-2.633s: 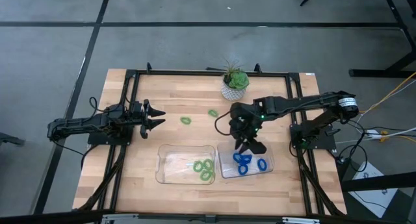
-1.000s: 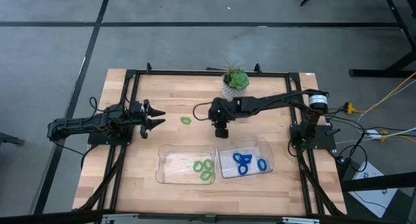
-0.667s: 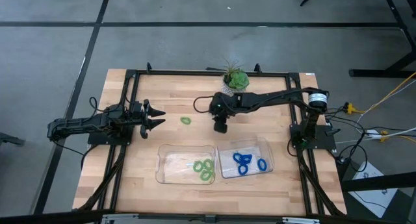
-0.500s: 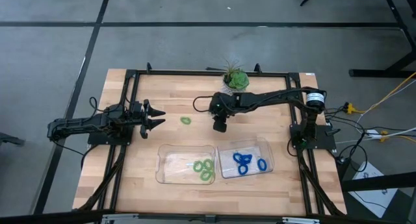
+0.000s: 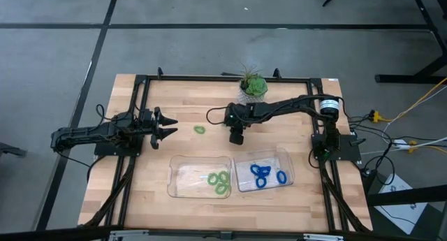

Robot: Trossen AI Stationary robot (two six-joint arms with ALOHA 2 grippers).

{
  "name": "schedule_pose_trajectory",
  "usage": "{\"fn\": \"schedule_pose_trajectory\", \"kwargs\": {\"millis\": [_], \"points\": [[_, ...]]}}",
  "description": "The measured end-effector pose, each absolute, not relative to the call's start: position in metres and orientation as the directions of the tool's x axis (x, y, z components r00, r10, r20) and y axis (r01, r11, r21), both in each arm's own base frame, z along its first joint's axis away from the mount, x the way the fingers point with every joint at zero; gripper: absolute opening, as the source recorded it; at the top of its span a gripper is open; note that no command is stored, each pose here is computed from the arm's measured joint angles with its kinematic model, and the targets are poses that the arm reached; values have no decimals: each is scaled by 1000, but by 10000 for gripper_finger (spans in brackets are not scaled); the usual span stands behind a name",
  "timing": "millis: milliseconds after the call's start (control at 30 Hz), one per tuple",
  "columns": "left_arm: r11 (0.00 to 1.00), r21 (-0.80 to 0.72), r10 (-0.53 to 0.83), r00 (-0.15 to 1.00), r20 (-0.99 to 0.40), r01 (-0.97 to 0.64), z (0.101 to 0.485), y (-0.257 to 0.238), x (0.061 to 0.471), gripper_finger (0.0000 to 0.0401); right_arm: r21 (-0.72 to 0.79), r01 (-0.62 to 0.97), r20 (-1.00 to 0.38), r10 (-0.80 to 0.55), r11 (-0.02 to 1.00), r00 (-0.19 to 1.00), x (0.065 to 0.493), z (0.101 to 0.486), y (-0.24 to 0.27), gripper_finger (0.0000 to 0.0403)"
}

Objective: Sort spring keychains
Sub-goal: Put the green spring keychain into the left transparent bin

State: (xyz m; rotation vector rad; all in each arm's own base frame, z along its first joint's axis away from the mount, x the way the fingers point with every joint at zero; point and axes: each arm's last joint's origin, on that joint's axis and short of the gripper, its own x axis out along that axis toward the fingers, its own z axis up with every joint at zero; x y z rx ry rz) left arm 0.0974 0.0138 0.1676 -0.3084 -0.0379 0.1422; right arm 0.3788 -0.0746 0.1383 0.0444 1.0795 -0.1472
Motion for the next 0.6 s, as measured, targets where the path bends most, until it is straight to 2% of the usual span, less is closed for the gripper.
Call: {"fn": "schedule_pose_trajectory", "kwargs": {"millis": [200,500,600], "points": [[943,-305,146,989,15,-134,168,14,97,178,-32,141,-883,-94,990,460,379,138,-74,110],[943,-305,145,989,15,-134,168,14,97,178,-23,133,-884,-82,991,460,378,138,-74,11],[943,-305,145,989,15,-134,168,14,97,178,-23,133,-885,-82,991,459,378,138,-74,10]]}}
